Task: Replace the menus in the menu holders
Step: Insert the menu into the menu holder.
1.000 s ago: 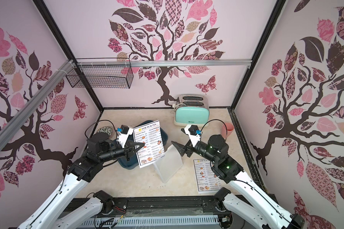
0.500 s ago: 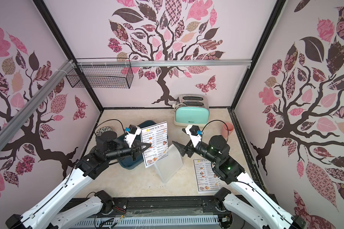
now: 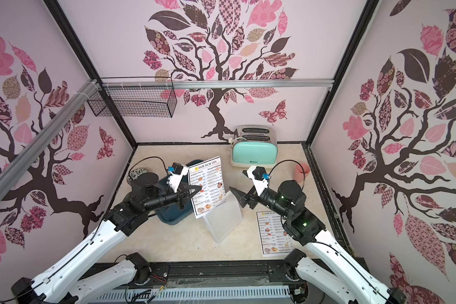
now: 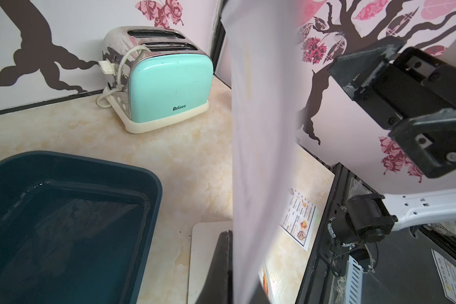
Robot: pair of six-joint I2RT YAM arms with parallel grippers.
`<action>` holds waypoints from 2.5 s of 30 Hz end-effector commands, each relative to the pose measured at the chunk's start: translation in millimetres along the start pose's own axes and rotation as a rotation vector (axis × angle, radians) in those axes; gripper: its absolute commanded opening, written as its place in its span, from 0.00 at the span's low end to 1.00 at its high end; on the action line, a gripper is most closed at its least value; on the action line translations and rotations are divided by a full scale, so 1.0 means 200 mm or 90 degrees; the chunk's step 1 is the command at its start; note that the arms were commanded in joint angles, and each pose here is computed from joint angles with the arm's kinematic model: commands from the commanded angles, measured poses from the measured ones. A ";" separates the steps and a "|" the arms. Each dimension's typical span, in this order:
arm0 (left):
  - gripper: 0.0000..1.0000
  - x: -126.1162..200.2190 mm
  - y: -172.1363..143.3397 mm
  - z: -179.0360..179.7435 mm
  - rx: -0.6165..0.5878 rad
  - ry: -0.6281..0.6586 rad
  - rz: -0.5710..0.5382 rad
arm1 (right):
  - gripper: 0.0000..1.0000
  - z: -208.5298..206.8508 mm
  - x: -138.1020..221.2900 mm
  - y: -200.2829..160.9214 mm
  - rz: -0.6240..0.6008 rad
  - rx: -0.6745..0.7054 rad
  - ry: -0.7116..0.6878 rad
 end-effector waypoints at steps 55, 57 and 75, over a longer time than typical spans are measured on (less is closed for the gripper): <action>0.12 -0.12 -0.27 -0.08 0.077 0.015 -0.095 | 0.87 0.01 0.03 -0.03 0.016 -0.013 -0.006; 0.10 -0.11 -0.27 -0.10 0.078 0.000 -0.091 | 0.87 0.01 0.04 -0.03 0.017 -0.014 -0.008; 0.32 -0.07 -0.29 -0.09 0.080 0.015 -0.074 | 0.87 0.03 0.07 -0.05 0.034 -0.015 0.000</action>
Point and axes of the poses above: each gripper's point midway between its finger pads, its own x axis back along the fingers, its own z axis along the line the jaws close on, y = z × x, the point moved 5 cm from there along x, back along the fingers, and after that the axes turned 11 degrees about x, right-handed, at the moved point
